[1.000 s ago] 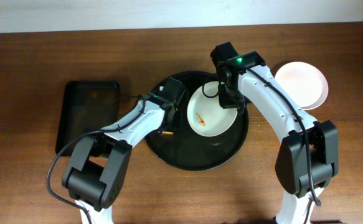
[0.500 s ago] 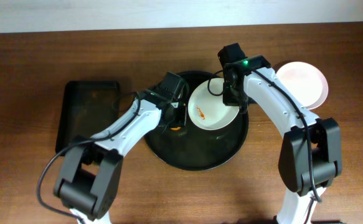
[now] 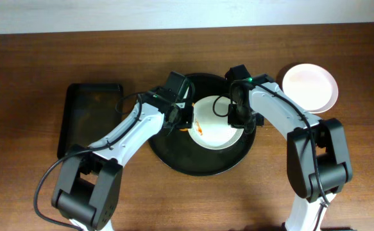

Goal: Clean dirty plates on tray and stack at the side

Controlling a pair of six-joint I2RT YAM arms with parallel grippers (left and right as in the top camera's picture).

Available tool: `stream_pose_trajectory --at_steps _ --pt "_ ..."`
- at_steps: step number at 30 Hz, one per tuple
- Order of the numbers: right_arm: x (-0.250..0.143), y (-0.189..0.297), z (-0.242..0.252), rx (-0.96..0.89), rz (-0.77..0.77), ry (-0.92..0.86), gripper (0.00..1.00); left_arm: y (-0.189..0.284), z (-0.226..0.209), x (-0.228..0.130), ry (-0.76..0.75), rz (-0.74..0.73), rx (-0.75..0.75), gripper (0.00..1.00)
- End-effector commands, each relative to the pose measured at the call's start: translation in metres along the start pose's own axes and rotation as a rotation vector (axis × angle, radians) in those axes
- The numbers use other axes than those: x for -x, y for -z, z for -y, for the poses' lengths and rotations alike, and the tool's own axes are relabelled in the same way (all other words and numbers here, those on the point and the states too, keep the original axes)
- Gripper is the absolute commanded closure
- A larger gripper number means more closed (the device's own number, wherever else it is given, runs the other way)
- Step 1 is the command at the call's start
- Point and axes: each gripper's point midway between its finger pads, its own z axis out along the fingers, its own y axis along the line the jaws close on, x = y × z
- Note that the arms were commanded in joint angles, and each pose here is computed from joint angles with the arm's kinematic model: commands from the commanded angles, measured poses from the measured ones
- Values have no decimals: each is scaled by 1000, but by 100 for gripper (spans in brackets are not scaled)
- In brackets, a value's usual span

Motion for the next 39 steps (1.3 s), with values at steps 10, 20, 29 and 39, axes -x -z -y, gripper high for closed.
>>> stream_pose_trajectory --at_steps 10,20,29,39 --pt "32 33 -17 205 111 290 55 10 24 3 -8 8 -90 100" --pt "32 35 -31 429 116 391 68 3 34 -13 -8 -26 -91 100" --pt "38 6 -36 429 127 419 71 3 33 -17 -6 -40 -85 100" --pt "28 -21 -38 440 95 416 73 3 33 -17 -7 -40 -85 100"
